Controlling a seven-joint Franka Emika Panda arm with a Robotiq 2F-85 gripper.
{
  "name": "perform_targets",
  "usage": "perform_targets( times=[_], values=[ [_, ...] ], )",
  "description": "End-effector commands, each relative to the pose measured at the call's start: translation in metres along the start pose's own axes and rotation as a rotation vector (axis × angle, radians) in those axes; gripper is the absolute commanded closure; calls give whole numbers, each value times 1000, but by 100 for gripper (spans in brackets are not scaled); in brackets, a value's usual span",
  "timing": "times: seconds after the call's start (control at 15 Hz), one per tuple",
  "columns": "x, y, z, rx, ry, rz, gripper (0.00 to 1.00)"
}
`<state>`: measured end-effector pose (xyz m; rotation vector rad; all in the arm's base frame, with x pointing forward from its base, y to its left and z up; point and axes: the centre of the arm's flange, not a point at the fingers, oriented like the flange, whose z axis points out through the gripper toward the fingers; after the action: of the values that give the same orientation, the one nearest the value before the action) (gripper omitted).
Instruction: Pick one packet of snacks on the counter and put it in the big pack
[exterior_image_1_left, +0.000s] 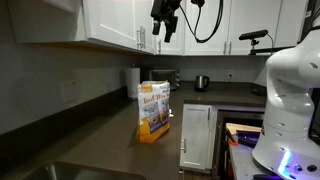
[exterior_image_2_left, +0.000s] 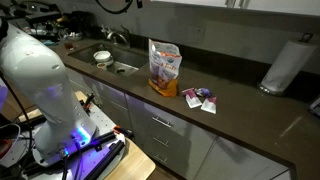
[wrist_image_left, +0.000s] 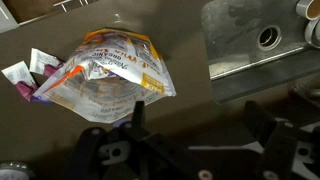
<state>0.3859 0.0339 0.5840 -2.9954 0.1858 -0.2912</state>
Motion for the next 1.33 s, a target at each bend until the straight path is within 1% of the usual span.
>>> perform_targets(
  times=[0.0,0.27,0.4,0.6,0.87,1.07,1.27],
  values=[
    [0,0,0,0,0,0,0],
    [0,0,0,0,0,0,0],
    [3,3,12,-16,-4,-5,0],
    [16,22,34,-61,-15,9,0],
    [44,66,60,-144,2,54,0],
    [66,112,70,-212,14,127,0],
    [79,159,79,-252,6,218,0]
  ],
)
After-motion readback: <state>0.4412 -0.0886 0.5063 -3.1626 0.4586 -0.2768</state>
